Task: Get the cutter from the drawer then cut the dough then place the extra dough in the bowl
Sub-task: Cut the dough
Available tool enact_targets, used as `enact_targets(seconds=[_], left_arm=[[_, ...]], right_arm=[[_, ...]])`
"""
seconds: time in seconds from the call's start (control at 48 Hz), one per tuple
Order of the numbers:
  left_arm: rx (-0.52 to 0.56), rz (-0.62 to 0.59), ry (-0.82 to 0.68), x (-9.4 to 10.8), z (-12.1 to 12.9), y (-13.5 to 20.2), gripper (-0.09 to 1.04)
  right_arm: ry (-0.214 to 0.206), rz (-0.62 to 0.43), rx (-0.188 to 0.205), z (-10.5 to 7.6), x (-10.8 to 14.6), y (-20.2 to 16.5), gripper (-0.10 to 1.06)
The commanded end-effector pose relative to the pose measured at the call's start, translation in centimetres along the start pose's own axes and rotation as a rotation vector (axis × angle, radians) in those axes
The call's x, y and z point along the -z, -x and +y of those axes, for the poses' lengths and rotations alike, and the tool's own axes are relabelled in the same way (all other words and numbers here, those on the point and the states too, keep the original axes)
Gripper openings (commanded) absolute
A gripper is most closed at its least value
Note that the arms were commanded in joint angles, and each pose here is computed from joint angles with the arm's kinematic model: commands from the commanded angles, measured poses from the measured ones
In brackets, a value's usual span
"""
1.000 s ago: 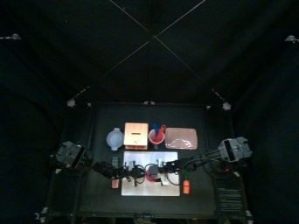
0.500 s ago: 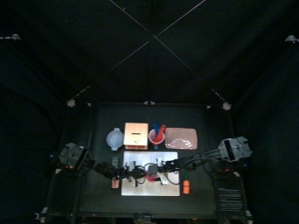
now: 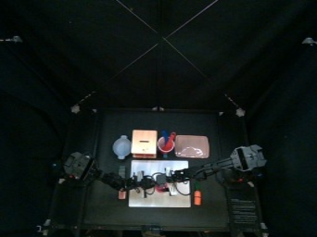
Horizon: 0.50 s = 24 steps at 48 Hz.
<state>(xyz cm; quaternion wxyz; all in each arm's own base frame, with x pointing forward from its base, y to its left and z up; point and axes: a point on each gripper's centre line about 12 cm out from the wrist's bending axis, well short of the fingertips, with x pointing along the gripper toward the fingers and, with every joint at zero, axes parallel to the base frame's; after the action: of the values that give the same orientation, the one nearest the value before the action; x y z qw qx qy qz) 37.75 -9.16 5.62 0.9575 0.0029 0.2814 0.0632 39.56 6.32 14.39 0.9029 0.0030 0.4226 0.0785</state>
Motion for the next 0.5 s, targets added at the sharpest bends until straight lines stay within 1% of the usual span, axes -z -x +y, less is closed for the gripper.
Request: enact_targets(seconds=[0.021,0.167,0.375,0.5], left_arm=[[0.002,0.01,0.016,-0.18,-0.02,-0.19,0.58],[0.002,0.011,0.017,-0.16,-0.04,-0.23,0.58],[0.001,0.013,0.017,-0.11,-0.02,-0.21,0.58],[0.002,0.011,0.017,-0.16,-0.04,-0.23,0.58]], right_arm=[[0.0,-0.038,0.0,-0.02,-1.39,0.63,0.87],[0.0,-0.026,-0.002,0.0,-1.26,0.54,0.84],[0.007,-0.01,-0.004,0.02,-1.06,0.53,0.71],[0.014,-0.005,-0.005,0.05,-1.23,0.59,0.66]])
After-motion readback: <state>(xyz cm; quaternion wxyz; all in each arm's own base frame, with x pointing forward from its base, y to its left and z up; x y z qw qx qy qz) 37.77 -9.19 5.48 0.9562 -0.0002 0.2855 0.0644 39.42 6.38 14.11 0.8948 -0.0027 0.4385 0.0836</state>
